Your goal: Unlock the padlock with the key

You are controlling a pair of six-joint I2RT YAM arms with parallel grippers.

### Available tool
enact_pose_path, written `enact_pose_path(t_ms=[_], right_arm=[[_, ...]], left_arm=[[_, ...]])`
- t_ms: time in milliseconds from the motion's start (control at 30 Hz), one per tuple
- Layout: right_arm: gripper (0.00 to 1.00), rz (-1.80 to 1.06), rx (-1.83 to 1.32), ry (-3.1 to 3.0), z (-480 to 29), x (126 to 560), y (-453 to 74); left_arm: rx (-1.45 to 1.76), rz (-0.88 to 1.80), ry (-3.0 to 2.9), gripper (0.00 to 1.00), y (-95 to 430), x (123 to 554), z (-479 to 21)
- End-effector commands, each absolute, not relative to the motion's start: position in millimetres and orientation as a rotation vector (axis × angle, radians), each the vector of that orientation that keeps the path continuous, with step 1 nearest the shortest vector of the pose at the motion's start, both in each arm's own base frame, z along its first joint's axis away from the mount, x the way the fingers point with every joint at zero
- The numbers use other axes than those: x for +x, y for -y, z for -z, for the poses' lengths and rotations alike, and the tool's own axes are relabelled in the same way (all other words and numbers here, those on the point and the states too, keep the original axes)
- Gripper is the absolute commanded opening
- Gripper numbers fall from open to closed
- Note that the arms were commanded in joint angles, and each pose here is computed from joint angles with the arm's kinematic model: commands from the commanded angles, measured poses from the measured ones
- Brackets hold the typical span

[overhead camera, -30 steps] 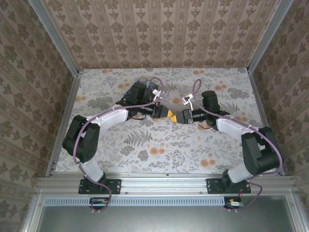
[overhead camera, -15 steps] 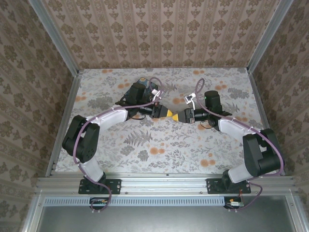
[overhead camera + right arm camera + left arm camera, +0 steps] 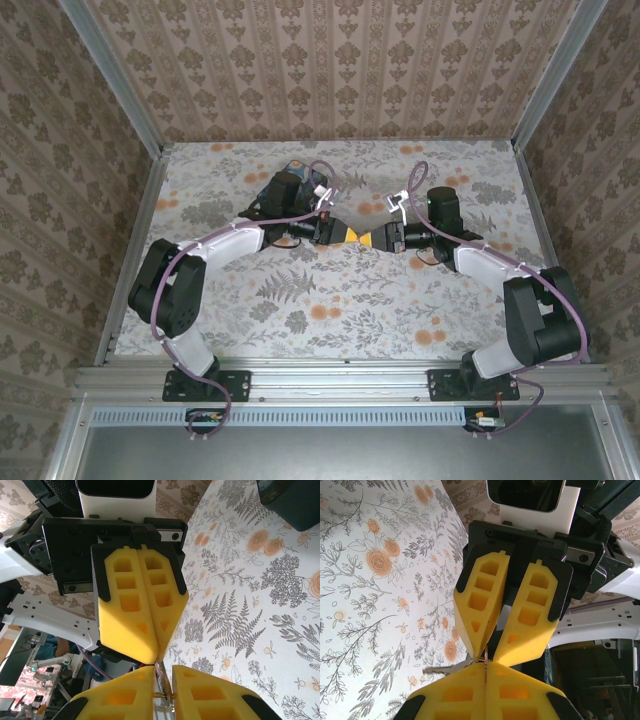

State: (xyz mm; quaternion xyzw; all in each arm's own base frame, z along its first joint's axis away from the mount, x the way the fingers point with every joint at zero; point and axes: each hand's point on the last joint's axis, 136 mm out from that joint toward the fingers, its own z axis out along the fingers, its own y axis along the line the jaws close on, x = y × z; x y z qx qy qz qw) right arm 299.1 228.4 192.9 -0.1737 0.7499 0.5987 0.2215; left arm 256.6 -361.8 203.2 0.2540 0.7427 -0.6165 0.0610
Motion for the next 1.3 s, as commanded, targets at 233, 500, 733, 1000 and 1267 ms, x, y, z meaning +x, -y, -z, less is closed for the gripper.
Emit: enact_pose_path(t_ms=[233, 500, 733, 1000, 1267], right_arm=[[0.21, -1.694, -0.523, -2.033, -200.5, 286.7, -228.6], [0.24, -1.715, -0.548, -2.016, -203.3, 283.8, -231.7], [0.24, -1.730, -0.559, -2.021, -200.1, 281.8, -234.6], [0.13, -1.708, -0.553, -2.022, -199.7, 283.0, -233.5], [0.00, -1.678, -0.538, -2.021, -200.4, 285.6, -232.2]], left_arm=[[0.766, 1.874, -2.205, 0.00, 358.0, 257.8, -214.2], [0.758, 1.891, -2.194, 0.00, 358.7, 258.1, -214.6], [0.765, 1.906, -2.179, 0.00, 358.9, 256.7, -217.3], [0.761, 1.906, -2.179, 0.00, 357.5, 257.0, -216.5], [0.760, 1.907, -2.186, 0.00, 356.8, 255.4, -214.2]])
